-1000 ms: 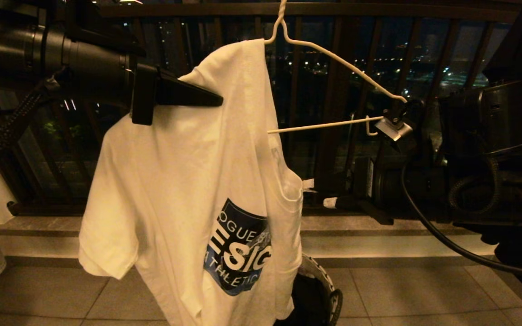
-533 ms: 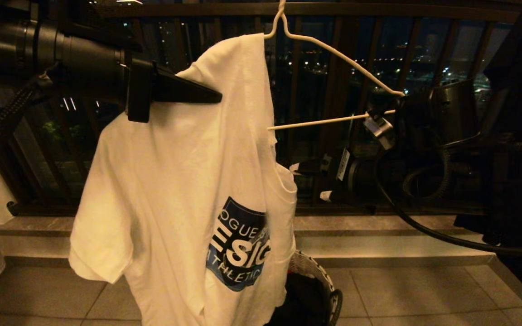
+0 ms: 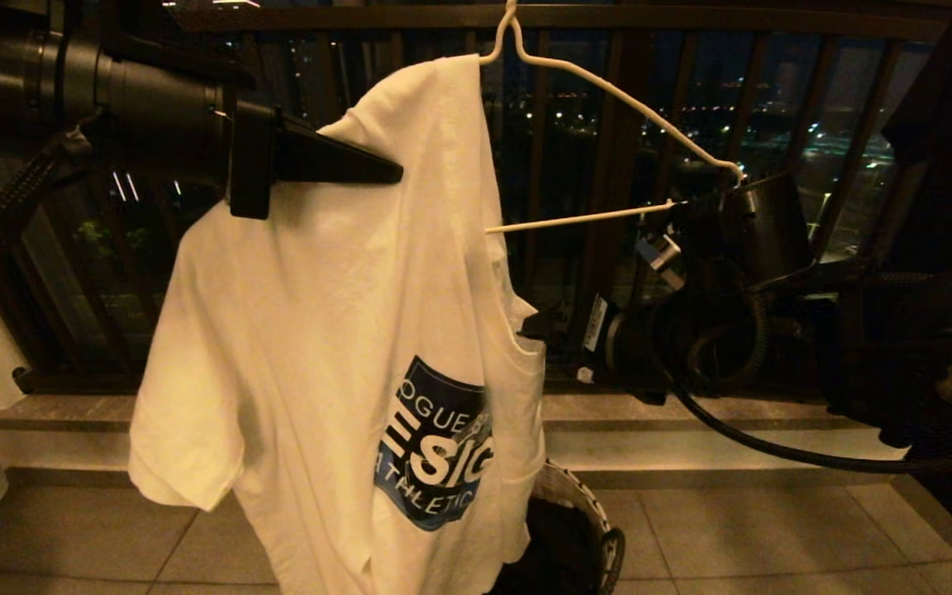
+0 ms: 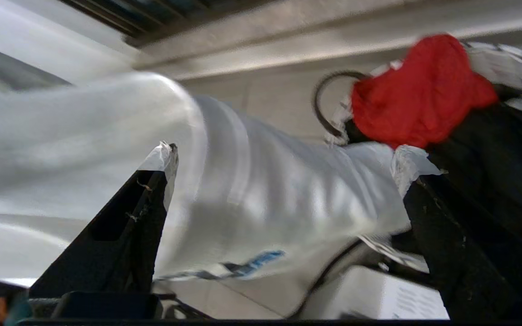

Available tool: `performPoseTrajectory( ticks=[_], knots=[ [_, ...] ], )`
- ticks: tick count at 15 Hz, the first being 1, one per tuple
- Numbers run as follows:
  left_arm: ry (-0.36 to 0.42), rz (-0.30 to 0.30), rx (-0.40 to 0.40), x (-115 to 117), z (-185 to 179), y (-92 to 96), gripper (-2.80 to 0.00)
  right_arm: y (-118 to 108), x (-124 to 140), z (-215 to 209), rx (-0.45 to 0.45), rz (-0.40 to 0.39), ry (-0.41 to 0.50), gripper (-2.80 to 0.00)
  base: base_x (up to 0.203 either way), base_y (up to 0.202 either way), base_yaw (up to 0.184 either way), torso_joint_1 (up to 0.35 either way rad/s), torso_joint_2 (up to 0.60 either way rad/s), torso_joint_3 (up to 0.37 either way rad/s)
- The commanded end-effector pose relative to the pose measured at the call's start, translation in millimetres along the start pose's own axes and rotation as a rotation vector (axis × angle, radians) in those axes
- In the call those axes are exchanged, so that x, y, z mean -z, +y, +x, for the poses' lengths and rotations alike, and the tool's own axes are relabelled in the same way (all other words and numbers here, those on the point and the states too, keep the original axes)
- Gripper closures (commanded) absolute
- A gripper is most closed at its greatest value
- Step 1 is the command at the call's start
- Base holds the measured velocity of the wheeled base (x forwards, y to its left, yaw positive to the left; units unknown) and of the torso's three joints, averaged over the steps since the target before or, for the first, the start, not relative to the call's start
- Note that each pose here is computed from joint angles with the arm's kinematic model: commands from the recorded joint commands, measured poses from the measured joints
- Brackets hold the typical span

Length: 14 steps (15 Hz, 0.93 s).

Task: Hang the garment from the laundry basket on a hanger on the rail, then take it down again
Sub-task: Hang the clothes on the clothes rack

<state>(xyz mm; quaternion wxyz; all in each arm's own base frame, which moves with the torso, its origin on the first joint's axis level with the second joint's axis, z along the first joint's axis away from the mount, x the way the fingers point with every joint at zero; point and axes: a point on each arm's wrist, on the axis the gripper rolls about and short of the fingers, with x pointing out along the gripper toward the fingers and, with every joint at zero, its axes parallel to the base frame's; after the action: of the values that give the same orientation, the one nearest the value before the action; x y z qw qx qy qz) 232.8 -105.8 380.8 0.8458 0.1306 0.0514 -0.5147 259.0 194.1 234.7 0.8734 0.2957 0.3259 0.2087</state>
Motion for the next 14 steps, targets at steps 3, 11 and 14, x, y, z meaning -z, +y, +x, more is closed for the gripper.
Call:
performPoseTrajectory(
  ticks=[3, 11, 14],
  knots=[
    [-0.003, 0.003, 0.002, -0.9, -1.3, -0.8, 0.0, -3.2, 3.8, 8.6, 0.022, -0.01, 0.022, -2.8, 0.0, 0.0, 0.0, 0.0, 0.0, 0.0],
    [-0.007, -0.009, -0.008, -2.2, -7.4, -3.5, 0.0, -14.7, -15.2, 6.0, 0.055, 0.013, -0.057, 0.0, 0.0, 0.0, 0.0, 0.0, 0.0, 0.0],
    [-0.021, -0.019, -0.013, -6.4, -12.3, -6.2, 0.0, -22.0, -30.0, 2.8, 0.06, 0.029, -0.111, 0.0, 0.0, 0.0, 0.0, 0.0, 0.0, 0.0]
  ],
)
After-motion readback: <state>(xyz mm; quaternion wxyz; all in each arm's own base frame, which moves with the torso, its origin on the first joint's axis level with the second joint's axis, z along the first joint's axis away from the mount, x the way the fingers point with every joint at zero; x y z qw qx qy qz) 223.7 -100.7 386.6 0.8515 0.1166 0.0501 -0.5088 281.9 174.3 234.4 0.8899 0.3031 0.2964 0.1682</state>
